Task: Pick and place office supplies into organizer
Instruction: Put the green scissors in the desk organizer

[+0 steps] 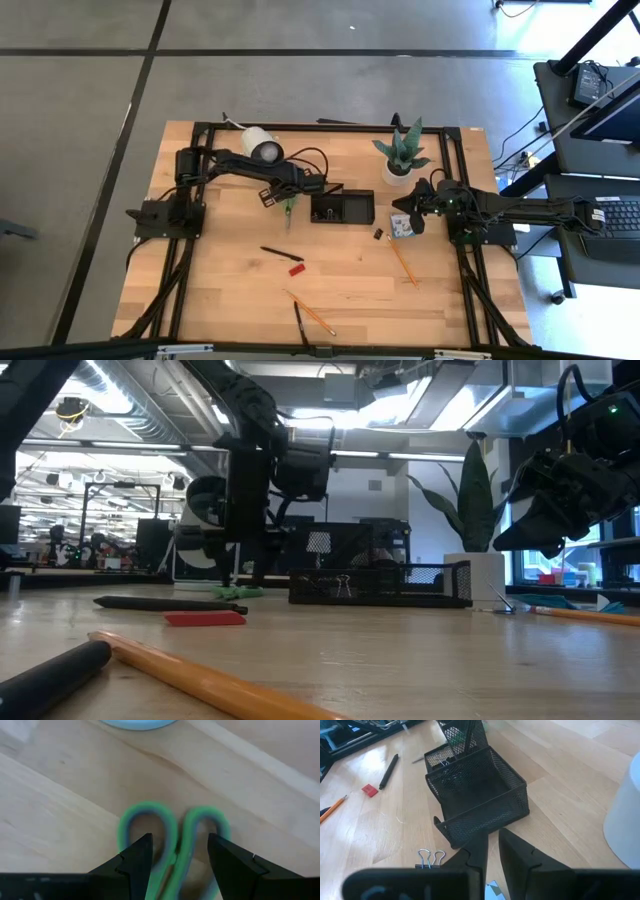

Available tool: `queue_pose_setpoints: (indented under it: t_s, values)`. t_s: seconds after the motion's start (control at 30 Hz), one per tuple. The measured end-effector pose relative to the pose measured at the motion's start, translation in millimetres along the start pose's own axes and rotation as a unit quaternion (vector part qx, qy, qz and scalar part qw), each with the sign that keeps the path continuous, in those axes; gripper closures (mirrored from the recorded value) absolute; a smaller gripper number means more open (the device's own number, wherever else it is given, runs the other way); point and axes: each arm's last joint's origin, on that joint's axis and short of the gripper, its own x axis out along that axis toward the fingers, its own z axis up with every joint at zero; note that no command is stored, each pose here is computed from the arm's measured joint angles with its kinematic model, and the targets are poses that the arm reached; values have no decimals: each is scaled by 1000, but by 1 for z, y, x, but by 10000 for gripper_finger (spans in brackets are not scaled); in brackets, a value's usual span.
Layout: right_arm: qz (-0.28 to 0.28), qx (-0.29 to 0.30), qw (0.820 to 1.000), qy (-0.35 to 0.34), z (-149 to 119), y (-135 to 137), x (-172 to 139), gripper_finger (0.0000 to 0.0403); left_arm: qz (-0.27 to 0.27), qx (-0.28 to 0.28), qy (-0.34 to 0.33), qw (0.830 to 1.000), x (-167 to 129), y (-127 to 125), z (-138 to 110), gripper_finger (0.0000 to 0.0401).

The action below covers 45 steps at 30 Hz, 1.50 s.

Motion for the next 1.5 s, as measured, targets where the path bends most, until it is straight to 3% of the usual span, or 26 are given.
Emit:
queue_pose_setpoints:
  t_s: [0.3,0.57,0.8,1.5]
  values:
    - [1,-6,1000,0,0,0,0,352,17,39,11,999,2,2,-1,219]
    - [1,-6,1000,0,0,0,0,352,65,91,11,994,-2,14,-5,219]
    - [1,-6,1000,0,0,0,0,352,63,138,4,988,-2,15,-6,219]
    - [1,6,1000,1,0,0,0,352,40,132,-11,990,-1,11,-6,219]
